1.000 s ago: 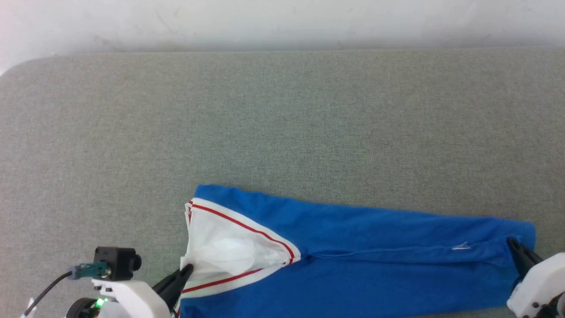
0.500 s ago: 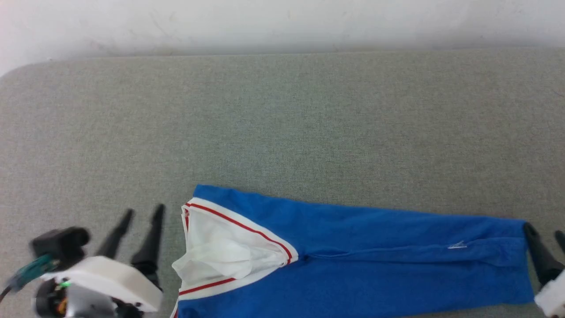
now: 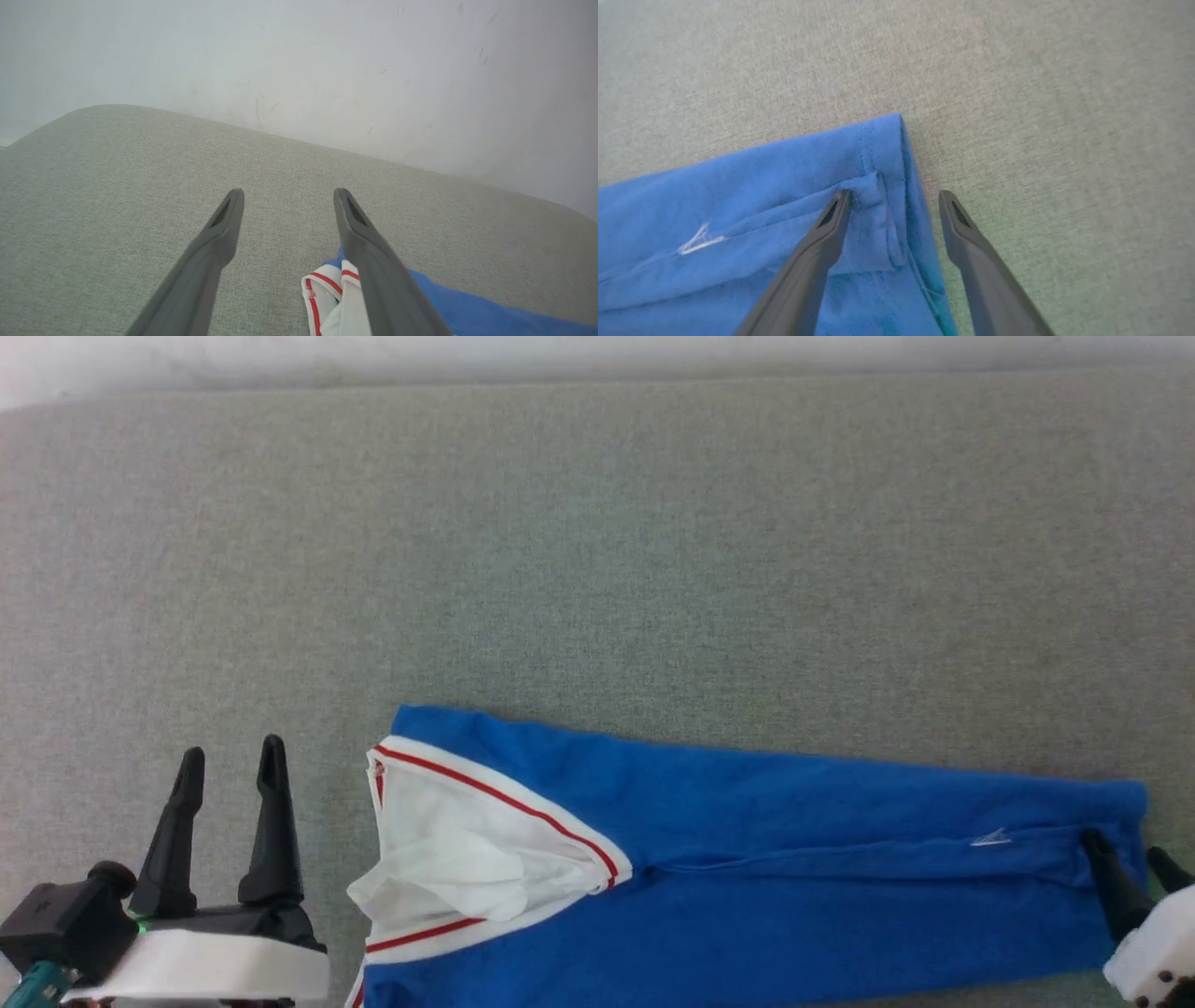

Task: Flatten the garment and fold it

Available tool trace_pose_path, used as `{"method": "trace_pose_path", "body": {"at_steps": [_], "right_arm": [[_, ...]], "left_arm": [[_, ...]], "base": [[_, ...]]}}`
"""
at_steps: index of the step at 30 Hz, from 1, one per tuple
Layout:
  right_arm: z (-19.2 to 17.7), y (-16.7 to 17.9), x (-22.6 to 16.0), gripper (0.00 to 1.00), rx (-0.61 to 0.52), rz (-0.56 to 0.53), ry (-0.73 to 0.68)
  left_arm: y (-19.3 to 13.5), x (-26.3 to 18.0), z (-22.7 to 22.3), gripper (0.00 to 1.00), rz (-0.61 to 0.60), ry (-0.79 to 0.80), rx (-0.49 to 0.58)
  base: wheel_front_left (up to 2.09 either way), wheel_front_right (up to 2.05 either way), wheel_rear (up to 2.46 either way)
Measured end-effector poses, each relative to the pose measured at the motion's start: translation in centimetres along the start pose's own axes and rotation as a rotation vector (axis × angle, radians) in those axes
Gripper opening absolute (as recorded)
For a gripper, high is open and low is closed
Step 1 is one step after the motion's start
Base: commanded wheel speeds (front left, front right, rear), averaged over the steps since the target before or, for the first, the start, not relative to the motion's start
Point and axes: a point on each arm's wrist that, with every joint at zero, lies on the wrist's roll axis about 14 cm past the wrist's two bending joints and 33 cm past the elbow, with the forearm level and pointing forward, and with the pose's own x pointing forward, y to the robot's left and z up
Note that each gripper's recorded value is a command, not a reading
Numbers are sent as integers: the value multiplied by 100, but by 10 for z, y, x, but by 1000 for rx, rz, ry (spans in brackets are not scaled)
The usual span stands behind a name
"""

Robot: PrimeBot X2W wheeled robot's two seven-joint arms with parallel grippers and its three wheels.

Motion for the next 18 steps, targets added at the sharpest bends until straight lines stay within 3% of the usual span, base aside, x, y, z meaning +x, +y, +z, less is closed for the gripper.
{"method": "trace_pose_path", "body": {"at_steps": [4,5,6,7,13,18], "right_arm": [[-18,0,14,100,-1,-4,106],[-21,1,16,61,7,2,134],[-22,2,17,36,8,9,158],[-22,1,18,0,17,11,171],[-13,0,18,0,52,9,156],[14,-16,10,0,26,-65,47]], "left_arm": [[-1,9,-4,100,-4,9,7],[0,10,-4,100,-3,7,13],[1,10,-4,100,-1,11,15],[2,10,-4,100,1,14,16],[3,10,-2,100,3,10,23],[0,7,4,100,-14,-6,18]], "base": [[0,0,0],[0,0,0],[0,0,0],[0,0,0],[0,0,0],[0,0,0]]}}
